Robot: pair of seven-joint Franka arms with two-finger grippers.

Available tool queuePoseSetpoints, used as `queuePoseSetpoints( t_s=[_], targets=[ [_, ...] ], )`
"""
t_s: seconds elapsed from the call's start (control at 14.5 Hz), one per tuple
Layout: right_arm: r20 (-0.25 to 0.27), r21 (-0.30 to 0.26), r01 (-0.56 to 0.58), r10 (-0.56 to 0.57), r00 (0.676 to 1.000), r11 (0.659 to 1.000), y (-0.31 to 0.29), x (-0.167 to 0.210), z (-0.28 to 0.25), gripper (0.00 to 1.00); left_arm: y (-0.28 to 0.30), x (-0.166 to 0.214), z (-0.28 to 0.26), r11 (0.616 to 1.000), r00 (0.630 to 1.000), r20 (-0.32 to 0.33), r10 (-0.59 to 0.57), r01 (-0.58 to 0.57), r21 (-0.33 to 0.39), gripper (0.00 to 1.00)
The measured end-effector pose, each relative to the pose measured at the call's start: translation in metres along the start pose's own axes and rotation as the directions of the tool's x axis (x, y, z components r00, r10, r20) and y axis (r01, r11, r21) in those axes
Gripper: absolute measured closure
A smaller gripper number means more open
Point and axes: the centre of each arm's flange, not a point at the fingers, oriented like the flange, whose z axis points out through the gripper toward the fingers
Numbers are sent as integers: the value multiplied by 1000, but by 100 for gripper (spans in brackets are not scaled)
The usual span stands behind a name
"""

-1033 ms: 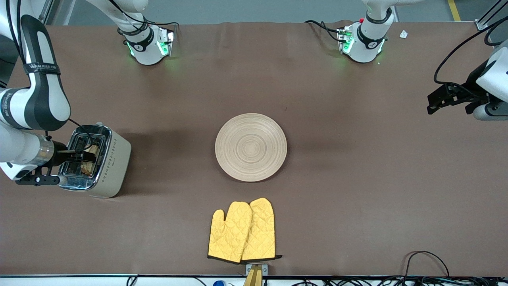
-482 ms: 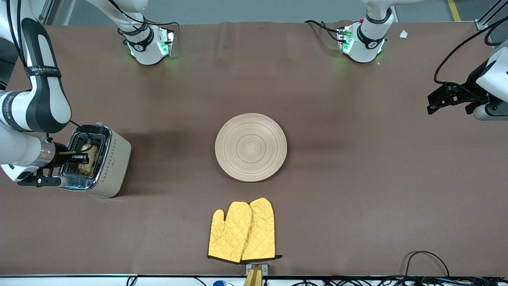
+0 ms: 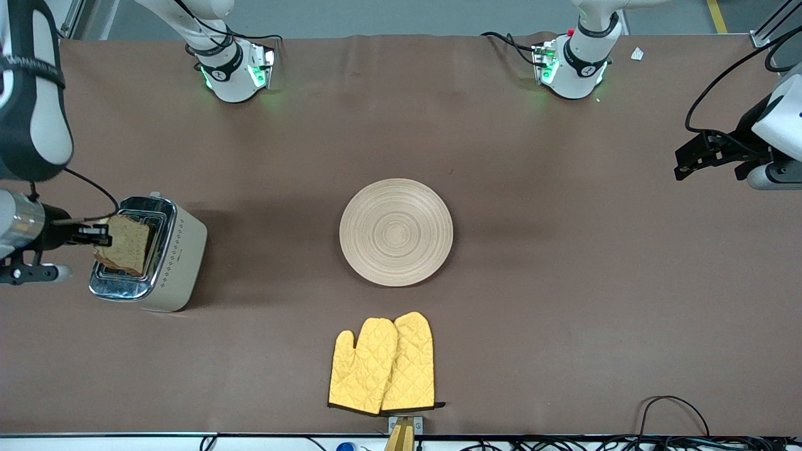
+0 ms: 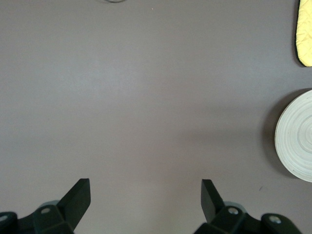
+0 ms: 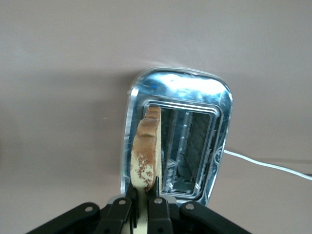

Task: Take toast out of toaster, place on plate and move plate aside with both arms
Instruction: 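Lift the toast out and carry it over the wooden plate, then lower the toast onto the plate and open the right gripper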

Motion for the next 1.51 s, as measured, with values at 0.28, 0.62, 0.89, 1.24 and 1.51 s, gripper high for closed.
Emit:
queuePoseSetpoints(
  t_s=[0.28,0.62,0.89,1.24,1.51],
  targets=[
    [-32,-24,-43,43,999,999,-118,1,-21,89,-1,1,2,1000,1000,3,-2,2,0,0],
    [44,195,-72,65,997,978,-267,-13,8,89,-2,2,4,1000,1000,7,-3,3,0,0],
    [149,478,-206,152,977,854,-309,-2,81,89,-2,4,8,1000,1000,15,-3,3,-1,0],
    [246,641,-317,203,948,700,-375,-7,170,89,-2,5,10,1000,1000,13,-2,2,-1,0],
    [223,701,-242,116,968,671,-380,-4,221,89,1,7,10,1000,1000,6,2,-2,-2,0]
  ],
)
